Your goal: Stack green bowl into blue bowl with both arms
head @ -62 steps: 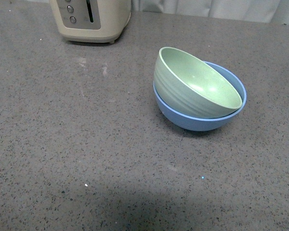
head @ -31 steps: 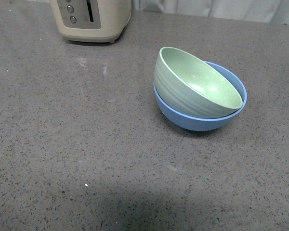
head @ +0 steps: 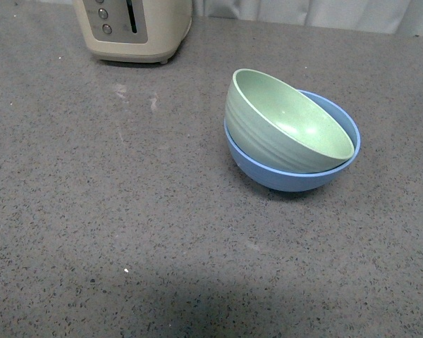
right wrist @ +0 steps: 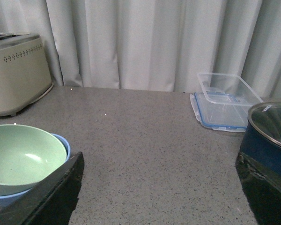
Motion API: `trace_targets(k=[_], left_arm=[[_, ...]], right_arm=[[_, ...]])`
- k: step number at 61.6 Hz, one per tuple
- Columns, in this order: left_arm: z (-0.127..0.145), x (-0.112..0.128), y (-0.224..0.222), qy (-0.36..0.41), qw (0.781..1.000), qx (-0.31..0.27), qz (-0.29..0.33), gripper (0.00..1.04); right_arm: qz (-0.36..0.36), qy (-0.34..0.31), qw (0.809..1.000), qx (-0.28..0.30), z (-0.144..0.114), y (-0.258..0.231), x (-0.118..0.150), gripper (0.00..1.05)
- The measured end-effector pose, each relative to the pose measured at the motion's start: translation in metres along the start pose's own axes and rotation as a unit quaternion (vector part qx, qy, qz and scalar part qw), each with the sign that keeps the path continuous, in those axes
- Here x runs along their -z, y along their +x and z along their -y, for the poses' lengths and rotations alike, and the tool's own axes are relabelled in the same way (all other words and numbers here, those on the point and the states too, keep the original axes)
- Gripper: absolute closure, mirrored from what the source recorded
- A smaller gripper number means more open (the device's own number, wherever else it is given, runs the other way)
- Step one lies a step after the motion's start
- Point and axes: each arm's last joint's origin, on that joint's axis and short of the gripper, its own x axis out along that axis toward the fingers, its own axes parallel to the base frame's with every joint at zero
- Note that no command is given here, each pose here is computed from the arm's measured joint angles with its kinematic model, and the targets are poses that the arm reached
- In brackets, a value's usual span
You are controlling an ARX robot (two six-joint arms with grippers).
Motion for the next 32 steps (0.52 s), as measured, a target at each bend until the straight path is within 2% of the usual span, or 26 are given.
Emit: trace_targets(k=[32], left_arm=[[0.0000,0.0000,0.0000,0.000,1.000,0.000,0.000,0.06]], right_arm=[[0.000,0.000,1.000,0.000,0.0000,0.0000,0.0000,0.09]])
